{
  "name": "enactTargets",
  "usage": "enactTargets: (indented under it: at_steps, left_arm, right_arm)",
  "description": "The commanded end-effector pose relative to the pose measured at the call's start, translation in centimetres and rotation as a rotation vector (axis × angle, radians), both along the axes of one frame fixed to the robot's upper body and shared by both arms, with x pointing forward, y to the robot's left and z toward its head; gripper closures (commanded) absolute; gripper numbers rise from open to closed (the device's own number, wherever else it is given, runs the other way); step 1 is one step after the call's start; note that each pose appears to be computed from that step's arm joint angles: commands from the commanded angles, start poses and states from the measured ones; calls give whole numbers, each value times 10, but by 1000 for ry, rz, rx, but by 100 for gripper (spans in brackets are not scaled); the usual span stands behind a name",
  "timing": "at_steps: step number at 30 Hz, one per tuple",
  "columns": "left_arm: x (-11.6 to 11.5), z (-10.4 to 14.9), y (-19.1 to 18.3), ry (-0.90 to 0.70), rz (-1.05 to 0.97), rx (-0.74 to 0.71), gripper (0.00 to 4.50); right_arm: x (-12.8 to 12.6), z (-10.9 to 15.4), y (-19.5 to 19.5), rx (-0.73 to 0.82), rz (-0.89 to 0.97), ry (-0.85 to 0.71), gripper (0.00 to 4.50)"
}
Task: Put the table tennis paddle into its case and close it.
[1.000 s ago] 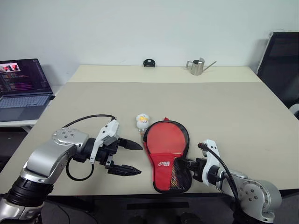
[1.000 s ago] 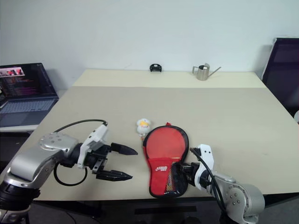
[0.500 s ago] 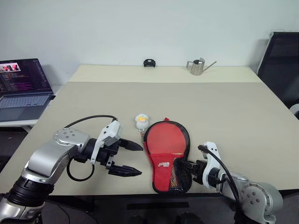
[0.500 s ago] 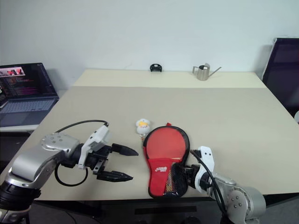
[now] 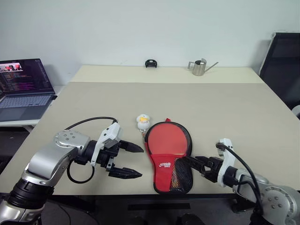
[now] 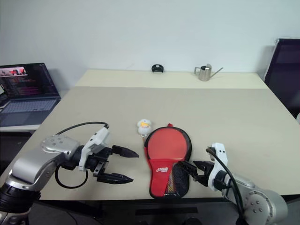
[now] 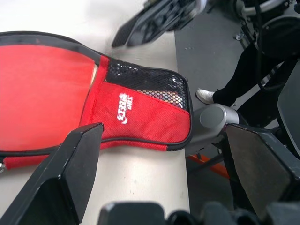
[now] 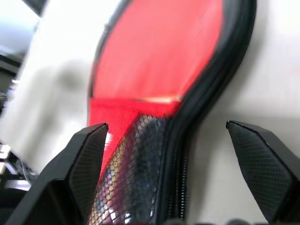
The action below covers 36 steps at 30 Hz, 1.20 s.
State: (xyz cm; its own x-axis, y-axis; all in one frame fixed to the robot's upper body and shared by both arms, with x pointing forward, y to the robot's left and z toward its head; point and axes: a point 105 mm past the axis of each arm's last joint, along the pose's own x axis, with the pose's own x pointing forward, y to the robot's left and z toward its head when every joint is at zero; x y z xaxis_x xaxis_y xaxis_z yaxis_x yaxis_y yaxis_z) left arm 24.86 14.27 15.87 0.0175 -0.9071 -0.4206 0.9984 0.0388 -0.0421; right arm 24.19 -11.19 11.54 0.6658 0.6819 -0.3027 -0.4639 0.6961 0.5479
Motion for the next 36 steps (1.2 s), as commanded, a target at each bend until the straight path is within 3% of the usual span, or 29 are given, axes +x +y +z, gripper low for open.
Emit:
enactTargets:
  at_steps: [1, 7, 13, 25, 36]
  left_arm:
    - [-3, 6, -4, -32, -29, -14, 0]
    - [11, 12, -2, -85, 45, -40, 0]
    - [51, 20, 6, -206, 292, -75, 0]
    - [77, 16, 36, -281, 582, -45, 0]
    - [123, 12, 35, -262, 813, -70, 0]
  right_arm:
    - [-9, 19, 7, 46, 104, -78, 1]
    - [6, 64, 11, 3, 231, -286, 1]
    - [33, 74, 24, -148, 298, -400, 1]
    - [52, 47, 71, -240, 486, -524, 1]
    - [69, 16, 81, -300, 484, -508, 1]
